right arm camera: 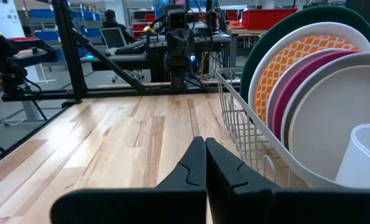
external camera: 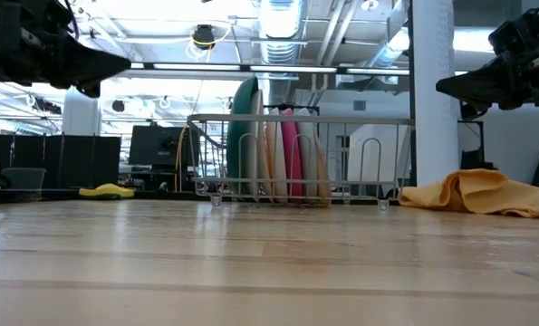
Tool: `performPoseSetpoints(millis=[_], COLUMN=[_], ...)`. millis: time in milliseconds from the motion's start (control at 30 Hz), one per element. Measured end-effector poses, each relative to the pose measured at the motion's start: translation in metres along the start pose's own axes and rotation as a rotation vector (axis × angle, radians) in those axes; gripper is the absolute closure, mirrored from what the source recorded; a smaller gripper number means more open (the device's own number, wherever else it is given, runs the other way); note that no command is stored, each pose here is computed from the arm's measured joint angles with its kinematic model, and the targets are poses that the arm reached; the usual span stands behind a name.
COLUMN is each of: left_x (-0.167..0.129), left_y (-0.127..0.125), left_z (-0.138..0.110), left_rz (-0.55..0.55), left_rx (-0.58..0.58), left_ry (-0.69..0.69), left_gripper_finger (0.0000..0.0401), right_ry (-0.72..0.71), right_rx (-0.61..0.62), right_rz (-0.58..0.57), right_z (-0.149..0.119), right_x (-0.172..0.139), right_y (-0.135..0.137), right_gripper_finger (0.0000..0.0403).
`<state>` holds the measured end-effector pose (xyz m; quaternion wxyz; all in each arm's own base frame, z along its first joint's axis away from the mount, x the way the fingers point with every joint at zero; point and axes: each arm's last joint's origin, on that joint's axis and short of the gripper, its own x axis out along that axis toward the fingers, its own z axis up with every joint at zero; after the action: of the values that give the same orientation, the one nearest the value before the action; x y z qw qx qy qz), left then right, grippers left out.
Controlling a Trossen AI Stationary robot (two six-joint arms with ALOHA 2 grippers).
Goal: Sort dishes
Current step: Return to Home Position
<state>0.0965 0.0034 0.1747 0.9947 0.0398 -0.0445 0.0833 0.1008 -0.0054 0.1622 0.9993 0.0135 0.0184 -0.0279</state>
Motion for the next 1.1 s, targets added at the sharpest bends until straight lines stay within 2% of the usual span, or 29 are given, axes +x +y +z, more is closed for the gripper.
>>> performPoseSetpoints(millis=[367,700,1100], left_x=[0.0005,0.0008,0.0008], left_y=[0.0024,0.0027,0.0028], left_z=[-0.0047,-0.0055,-0.0054], left_rz=[-0.043,-0.039,-0.038], left_rx=[0.005,-0.046,-0.031], left_ry=[0.042,0.052,0.051], left_gripper_finger=[0.0401,0.0401,0.0401], right_ry=[0.001,0.002,0.002], right_rx=[0.0,0.0,0.001], right_rz=[0.0,0.0,0.001], right_z=[-0.0003,-0.0004,-0.0004], right_x=[0.0,0.0001,0.0001], right_y=[0.0,0.0,0.0], right_gripper_finger=[0.0403,0.0403,0.0403])
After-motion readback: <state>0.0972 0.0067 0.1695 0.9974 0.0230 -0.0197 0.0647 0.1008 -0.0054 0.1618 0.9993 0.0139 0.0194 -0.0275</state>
